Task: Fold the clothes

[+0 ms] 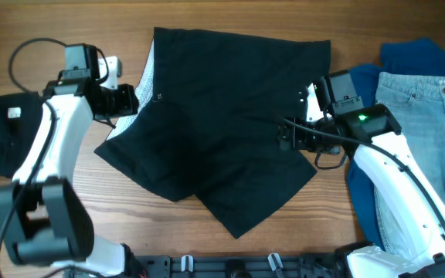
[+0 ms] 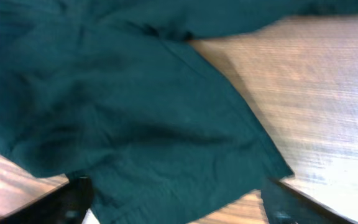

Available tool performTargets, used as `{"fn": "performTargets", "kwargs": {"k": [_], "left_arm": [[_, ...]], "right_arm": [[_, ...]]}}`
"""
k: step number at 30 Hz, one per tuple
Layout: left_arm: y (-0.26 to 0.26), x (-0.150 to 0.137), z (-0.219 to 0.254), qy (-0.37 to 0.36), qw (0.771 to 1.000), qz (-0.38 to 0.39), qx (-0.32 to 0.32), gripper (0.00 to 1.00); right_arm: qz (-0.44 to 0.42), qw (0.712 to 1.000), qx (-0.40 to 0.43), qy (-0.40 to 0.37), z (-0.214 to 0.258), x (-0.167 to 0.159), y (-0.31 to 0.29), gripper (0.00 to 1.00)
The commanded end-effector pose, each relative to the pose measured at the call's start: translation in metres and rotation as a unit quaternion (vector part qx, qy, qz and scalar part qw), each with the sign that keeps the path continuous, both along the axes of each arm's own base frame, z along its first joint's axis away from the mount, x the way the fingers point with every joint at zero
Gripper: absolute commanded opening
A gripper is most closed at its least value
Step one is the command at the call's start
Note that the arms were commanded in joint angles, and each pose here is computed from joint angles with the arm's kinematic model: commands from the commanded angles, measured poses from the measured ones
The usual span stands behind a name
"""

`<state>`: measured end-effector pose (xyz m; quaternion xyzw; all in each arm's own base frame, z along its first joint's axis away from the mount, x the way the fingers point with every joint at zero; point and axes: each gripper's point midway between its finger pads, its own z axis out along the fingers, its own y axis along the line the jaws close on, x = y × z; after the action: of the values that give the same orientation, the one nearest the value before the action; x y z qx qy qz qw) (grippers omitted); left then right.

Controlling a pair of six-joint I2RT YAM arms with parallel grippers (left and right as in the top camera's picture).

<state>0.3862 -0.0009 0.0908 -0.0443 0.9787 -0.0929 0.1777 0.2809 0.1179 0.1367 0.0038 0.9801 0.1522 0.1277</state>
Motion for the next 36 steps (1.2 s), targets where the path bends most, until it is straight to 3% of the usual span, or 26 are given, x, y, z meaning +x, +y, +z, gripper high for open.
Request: {"fn": "performTargets", "kwargs": {"k": [1,8,16,22,24,30,32,36], "left_arm": [[-0.025,-0.009,-0.01,0.021,0.997,-0.044,-0.058,0.55],[-0.024,-0.008,0.03,-0.036,0.997,-0.047,-0.05,0.63],[-0.024,-0.008,0.031,-0.036,0.997,-0.047,-0.05,0.64],[-0.024,-0.009,0.031,-0.035,0.997,-0.046,-0.05,0.66],[-0.024,-0.008,0.031,-0.037,0.997,-0.047,-0.05,0.67],[-0.011,-0.003,0.026,-0.037,0.999,-0.032,-0.013,0.82],[-0.009,0.006,0.018,-0.042,0.999,-0.031,-0.009,0.81],[-0.015,0.009,-0.024,0.003,0.999,-0.041,-0.025,0.63]], "right_arm": [[0.029,0.999,0.021,-0.021,0.005,0.009,0.011,0.99],[0.022,0.999,0.025,-0.024,0.006,0.012,0.012,1.0],[0.022,0.999,0.025,-0.018,0.005,0.009,0.012,1.0],[-0.051,0.998,0.027,0.035,-0.002,-0.004,0.005,1.0],[-0.054,0.998,0.03,0.01,0.002,0.008,0.006,1.0],[-0.032,0.999,0.034,-0.02,0.013,0.017,0.01,1.0],[-0.025,0.998,0.037,-0.043,0.03,0.024,0.011,1.0],[-0.015,0.995,0.046,-0.087,0.066,0.031,0.014,1.0]]}}
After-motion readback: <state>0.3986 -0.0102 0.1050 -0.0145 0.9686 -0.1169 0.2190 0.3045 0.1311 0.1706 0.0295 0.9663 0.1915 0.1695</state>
